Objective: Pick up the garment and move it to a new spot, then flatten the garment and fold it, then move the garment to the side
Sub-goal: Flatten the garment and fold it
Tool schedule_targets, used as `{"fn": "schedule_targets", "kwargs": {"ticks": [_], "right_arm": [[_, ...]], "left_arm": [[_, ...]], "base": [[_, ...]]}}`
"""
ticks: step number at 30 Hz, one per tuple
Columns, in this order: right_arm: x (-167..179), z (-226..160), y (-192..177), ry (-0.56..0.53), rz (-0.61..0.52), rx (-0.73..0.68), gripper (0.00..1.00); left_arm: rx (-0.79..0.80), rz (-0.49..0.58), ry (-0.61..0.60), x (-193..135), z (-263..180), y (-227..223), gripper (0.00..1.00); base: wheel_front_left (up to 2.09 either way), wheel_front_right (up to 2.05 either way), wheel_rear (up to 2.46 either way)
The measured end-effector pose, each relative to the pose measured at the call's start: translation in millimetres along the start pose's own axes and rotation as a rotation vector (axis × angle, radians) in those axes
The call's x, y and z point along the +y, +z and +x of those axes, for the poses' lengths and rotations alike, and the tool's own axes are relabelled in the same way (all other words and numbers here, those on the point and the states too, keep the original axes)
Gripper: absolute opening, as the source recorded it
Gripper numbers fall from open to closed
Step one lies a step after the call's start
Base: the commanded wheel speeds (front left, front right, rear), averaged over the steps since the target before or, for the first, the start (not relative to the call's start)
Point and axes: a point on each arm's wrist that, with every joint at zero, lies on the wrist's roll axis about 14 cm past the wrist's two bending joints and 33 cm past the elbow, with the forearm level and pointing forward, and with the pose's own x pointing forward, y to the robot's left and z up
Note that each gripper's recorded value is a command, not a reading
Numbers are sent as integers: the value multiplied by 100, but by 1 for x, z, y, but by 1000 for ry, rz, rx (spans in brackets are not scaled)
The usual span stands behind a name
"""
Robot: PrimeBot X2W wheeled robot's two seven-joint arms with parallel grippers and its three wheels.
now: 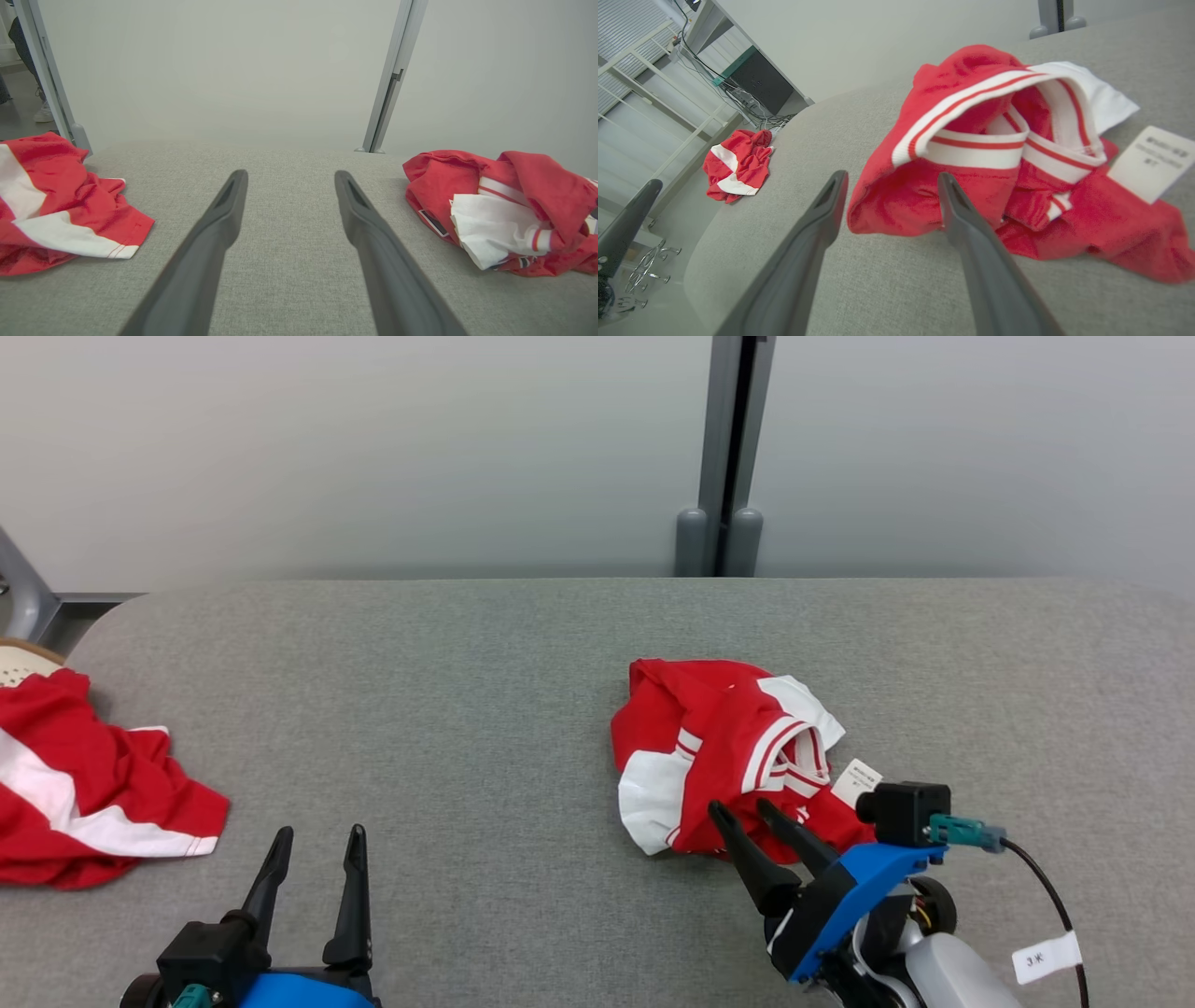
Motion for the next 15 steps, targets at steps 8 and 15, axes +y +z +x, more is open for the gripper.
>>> {"fn": "schedule_targets", "kwargs": {"ticks": [8, 15], "right_arm": [[13, 26, -7, 42, 31, 50, 100], [14, 42, 0, 41, -47, 31, 0]], "left_arm": [[1, -4, 21, 5, -8, 1, 100], [2, -11, 35, 8, -12, 1, 100]], "base": [[0, 0, 0], [0, 0, 0]]}}
